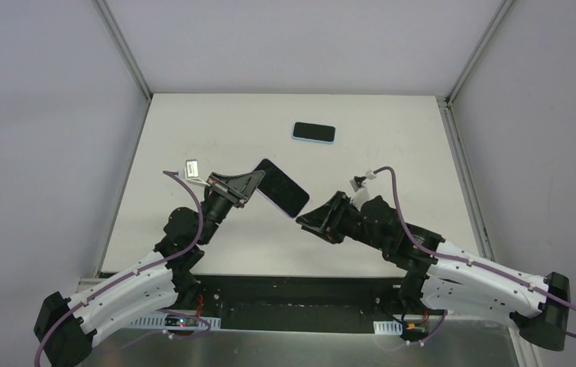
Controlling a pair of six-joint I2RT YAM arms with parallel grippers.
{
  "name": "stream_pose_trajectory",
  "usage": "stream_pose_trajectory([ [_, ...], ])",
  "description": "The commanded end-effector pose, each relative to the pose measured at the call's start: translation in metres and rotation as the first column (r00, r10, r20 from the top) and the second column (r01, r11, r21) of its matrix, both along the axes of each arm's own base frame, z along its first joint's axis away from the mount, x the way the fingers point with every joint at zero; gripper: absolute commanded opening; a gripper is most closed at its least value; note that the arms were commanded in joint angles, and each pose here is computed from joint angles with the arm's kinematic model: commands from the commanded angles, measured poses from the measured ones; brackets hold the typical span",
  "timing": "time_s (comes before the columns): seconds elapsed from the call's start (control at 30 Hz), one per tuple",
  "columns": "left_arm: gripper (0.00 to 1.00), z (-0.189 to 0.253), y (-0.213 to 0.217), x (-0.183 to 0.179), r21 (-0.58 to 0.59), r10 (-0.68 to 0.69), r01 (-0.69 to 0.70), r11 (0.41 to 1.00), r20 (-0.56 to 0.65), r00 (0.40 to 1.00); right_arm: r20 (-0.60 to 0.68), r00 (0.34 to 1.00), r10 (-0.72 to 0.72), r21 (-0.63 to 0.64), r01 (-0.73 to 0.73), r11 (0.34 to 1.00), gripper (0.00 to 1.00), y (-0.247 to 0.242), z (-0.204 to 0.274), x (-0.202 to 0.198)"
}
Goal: Take the phone out of the phone case
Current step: Remove the phone case from the phone.
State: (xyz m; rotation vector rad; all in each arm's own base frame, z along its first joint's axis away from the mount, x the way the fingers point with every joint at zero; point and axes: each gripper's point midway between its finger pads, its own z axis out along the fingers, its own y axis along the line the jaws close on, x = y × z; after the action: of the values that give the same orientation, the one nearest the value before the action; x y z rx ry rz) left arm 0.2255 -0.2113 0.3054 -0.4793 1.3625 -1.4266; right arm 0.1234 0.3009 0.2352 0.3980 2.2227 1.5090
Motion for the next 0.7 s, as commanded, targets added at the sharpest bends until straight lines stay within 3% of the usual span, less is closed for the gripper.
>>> stream_pose_trajectory([
  [0.0, 0.0, 0.061, 0.012, -0.014, -0.159, 0.003, 0.017, 0.987, 0.126, 0.992, 0.01, 1.0, -0.026, 0.03, 0.025, 0.999, 0.41, 0.003, 0.006, 0.005],
  [0.3, 0.0, 0.065, 0.01, -0.016, -0.164, -0.014, 0.035, 0.986, 0.13, 0.991, 0.019, 0.999, -0.033, 0.039, 0.032, 0.999, 0.34, 0.01, 0.01, 0.01],
  [0.67, 0.0, 0.07, 0.007, -0.021, -0.179, -0.046, 0.07, 0.981, 0.136, 0.99, 0.008, 0.998, -0.066, 0.03, 0.066, 0.997, 0.34, 0.011, 0.006, 0.017],
])
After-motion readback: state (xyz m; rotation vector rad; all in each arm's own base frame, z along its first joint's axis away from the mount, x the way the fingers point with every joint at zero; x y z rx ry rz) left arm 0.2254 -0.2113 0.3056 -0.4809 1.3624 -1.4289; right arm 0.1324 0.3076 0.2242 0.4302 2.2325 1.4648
